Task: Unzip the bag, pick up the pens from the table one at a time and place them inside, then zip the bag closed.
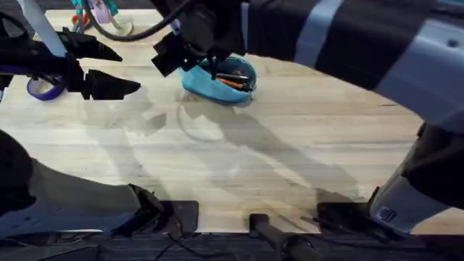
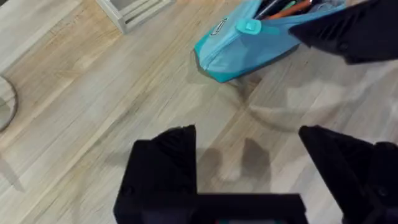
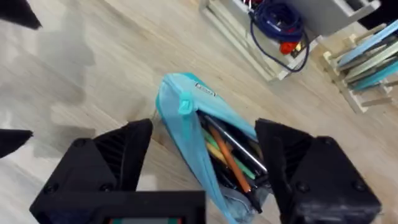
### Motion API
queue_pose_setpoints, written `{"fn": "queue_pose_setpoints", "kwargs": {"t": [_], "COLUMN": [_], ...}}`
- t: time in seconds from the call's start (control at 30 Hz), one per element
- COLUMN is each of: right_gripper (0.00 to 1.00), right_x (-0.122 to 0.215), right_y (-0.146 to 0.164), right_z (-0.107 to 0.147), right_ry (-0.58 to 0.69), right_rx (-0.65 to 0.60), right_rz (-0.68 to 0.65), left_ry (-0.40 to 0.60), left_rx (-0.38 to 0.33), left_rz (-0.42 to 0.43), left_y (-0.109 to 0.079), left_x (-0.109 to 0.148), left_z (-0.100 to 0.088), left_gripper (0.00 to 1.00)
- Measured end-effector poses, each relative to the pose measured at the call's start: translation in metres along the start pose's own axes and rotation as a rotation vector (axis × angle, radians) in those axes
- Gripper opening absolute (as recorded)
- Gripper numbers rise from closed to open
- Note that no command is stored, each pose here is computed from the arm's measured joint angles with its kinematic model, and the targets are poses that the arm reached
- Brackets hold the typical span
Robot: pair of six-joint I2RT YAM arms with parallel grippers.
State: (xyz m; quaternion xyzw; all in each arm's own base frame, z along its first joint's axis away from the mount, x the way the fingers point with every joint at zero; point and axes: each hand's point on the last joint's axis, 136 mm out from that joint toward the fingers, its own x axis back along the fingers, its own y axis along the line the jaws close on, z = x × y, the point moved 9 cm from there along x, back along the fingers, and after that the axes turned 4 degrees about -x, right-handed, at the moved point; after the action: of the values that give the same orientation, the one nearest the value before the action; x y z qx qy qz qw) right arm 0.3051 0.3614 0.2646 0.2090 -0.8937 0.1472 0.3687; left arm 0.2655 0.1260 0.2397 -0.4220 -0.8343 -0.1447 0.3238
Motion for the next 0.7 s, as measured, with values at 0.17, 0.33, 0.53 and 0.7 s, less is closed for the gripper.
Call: {"fn": "queue_pose_setpoints", "kwargs": {"t": [0.17, 0.33, 0.53, 0.7], "right_gripper": [0.996, 0.996, 0.996, 0.996], "right_x": [-0.014, -0.016, -0.016, -0.016], "right_y": [0.006, 0.009, 0.011, 0.012], "right_z": [0.008, 0.009, 0.009, 0.010], "right_ry": [0.035, 0.045, 0.048, 0.049], "right_rx": [0.017, 0.021, 0.072, 0.174], "right_rz": [-0.014, -0.041, -0.062, -0.088], "left_ry": [0.000, 0.000, 0.000, 0.000], "left_rx": [0.000, 0.000, 0.000, 0.000], "left_rz": [0.000, 0.000, 0.000, 0.000], "left_y": [0.000, 0.000, 0.000, 0.000], "left_x": [0.000, 0.000, 0.000, 0.000], "left_z": [0.000, 0.000, 0.000, 0.000], "left_gripper": [0.993, 0.993, 0.993, 0.993]}}
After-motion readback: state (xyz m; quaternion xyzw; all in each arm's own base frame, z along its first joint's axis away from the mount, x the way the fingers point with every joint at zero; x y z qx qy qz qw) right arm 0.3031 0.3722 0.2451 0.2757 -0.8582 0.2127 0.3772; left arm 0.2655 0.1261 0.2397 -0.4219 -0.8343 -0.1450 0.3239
